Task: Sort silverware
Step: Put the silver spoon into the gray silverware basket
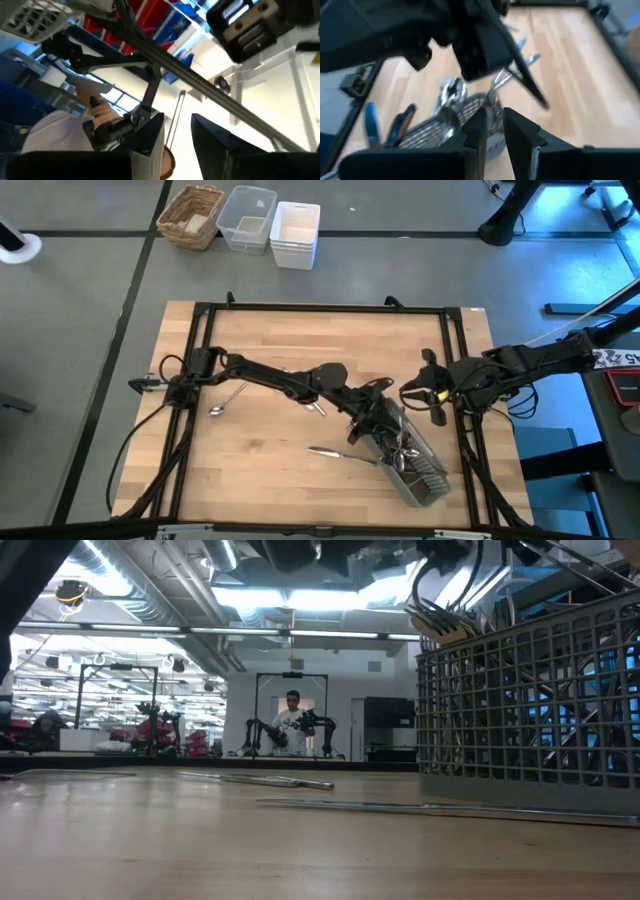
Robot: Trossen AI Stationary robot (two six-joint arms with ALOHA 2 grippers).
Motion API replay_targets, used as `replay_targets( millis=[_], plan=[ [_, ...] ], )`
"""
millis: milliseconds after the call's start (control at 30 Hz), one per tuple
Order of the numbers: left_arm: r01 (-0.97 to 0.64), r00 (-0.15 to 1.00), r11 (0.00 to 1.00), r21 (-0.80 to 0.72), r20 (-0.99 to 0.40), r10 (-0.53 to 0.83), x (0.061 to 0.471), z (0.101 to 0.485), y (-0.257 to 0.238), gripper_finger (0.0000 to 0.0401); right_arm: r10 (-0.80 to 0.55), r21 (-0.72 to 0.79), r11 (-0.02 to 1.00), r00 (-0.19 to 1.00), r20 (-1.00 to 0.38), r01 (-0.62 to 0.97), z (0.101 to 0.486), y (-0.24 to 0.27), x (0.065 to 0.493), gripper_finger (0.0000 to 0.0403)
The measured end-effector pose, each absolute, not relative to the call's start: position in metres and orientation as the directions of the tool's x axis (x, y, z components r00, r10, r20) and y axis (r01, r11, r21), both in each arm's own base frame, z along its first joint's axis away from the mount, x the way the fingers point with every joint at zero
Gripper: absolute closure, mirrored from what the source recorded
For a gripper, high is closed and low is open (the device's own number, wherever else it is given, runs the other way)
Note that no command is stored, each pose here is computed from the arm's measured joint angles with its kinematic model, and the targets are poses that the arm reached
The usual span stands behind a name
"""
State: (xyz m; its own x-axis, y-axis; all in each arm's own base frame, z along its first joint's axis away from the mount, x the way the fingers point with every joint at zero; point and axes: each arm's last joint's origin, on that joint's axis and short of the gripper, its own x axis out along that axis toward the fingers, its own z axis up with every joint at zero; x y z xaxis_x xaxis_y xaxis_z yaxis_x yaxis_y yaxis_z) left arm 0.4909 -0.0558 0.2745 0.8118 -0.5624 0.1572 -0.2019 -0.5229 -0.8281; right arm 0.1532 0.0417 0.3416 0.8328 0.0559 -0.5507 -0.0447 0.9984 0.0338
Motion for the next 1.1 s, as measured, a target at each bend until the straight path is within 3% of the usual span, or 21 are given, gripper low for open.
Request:
replay_targets(
  millis=[267, 467, 633, 800, 967, 1100],
  plan=[
    [-0.146, 0.784, -0.445, -0.883, 0.171, -0.597, 0.485, 0.283, -0.073, 0.0311, 0.043, 0.114, 0.993, 0.775, -0.631, 0.037, 0.360, 0.036, 0.134, 0.0336],
    [0.057, 0.777, -0.276, -0.960, 0.216, -0.592, 0.474, 0.311, -0.072, 0.0311, 0.026, 0.098, 0.993, 0.720, -0.693, 0.058, 0.355, 0.034, 0.129, 0.0336],
    [0.184, 0.813, 0.008, -0.983, 0.148, -0.563, 0.470, 0.318, -0.059, 0.0311, 0.017, 0.095, 0.993, 0.692, -0.722, 0.075, 0.352, 0.034, 0.128, 0.0336],
    [0.300, 0.855, 0.302, -0.905, 0.115, -0.505, 0.474, 0.315, -0.038, 0.0311, 0.024, 0.122, 0.989, 0.713, -0.700, 0.087, 0.356, 0.034, 0.128, 0.0336],
    [0.416, 0.886, 0.614, -0.671, 0.145, -0.441, 0.476, 0.325, -0.017, 0.0311, -0.003, 0.191, 0.966, 0.745, -0.667, 0.176, 0.367, 0.032, 0.125, 0.0336],
    [0.470, 0.882, 0.810, -0.349, 0.192, -0.430, 0.476, 0.341, -0.009, 0.0311, -0.030, 0.252, 0.936, 0.771, -0.636, 0.245, 0.377, 0.030, 0.123, 0.0336]
  ],
)
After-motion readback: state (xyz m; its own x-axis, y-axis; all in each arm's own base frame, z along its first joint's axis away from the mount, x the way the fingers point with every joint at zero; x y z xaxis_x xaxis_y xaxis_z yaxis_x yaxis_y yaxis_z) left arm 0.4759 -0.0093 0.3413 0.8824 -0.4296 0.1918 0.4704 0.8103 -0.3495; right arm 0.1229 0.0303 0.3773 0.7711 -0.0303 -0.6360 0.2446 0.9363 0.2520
